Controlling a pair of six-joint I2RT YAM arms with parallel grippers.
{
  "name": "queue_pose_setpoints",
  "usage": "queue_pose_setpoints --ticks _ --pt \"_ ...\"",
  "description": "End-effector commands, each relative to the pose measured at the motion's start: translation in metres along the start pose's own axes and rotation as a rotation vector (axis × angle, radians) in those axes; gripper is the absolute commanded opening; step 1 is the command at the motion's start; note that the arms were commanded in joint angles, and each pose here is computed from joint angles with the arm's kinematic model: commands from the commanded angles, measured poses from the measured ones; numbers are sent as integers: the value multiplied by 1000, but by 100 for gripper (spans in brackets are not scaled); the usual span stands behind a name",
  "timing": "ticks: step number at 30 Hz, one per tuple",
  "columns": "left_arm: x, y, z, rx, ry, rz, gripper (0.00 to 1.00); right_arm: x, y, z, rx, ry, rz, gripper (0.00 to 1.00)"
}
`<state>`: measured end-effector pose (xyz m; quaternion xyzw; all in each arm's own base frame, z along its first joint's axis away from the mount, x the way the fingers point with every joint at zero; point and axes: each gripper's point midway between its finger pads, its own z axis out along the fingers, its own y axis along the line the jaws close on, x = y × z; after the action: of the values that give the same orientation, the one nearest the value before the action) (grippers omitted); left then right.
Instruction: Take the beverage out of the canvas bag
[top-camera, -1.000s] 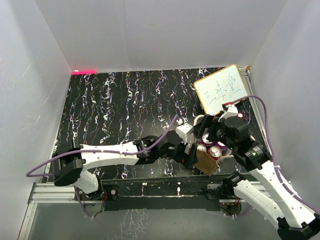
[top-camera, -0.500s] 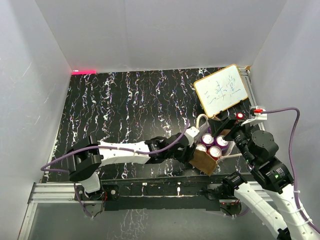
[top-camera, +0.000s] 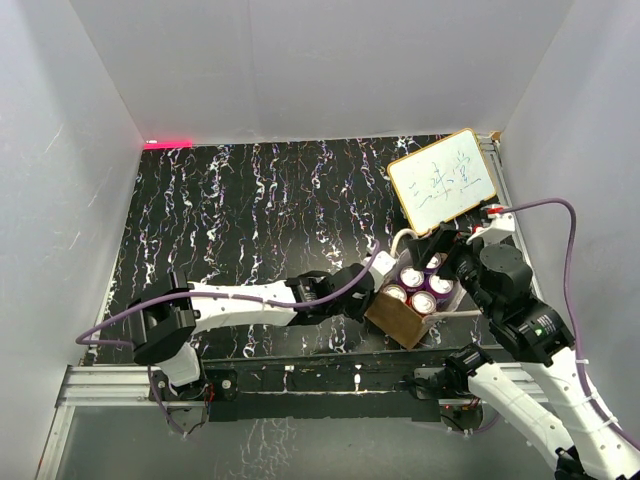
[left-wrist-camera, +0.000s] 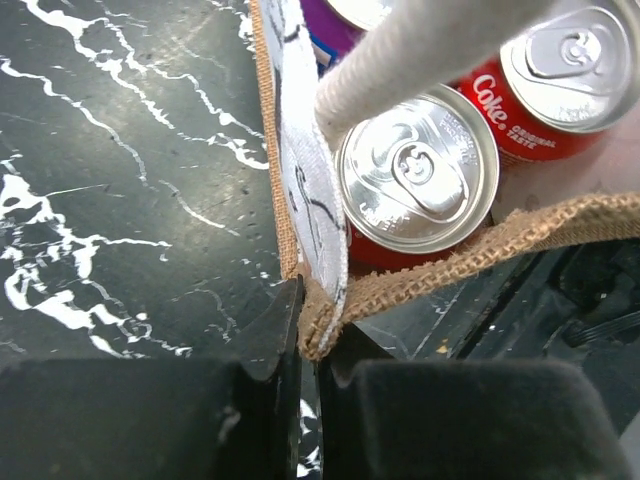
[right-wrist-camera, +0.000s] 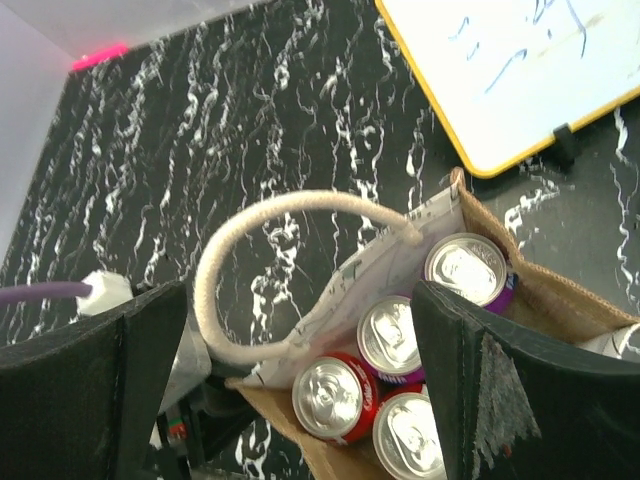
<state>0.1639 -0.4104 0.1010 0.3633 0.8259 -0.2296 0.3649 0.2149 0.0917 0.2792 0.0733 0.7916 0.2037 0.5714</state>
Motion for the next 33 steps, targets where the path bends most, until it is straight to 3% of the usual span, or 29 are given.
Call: queue_pose_setpoints --ticks 1,8,14,19,22,23,24,27,31,33 --pt "-52 31 -36 -104 -123 26 0 0 8 -7 -14 55 33 98" --pt "-58 105 -60 -206 -114 11 0 20 23 -1 -70 210 -13 98" --pt "-61 160 -71 -317 -85 14 0 68 61 10 -275 480 -32 98" --pt "-56 185 -69 -366 -60 -35 1 94 68 17 -319 624 -38 98" --pt "-47 191 -72 -403 -21 -54 15 98 67 18 -333 614 -32 98" --pt "-40 194 -76 -423 7 -65 27 99 66 18 -332 606 -30 98" --pt "-38 195 -79 -439 15 -78 32 100 64 18 -326 601 -30 98" --pt "-28 196 -100 -468 42 -119 39 106 55 19 -289 606 -41 98" --pt "-31 189 -132 -457 19 -169 59 115 45 17 -245 631 -48 98" --pt "-39 176 -142 -393 -8 -197 64 116 45 13 -253 636 -36 98"
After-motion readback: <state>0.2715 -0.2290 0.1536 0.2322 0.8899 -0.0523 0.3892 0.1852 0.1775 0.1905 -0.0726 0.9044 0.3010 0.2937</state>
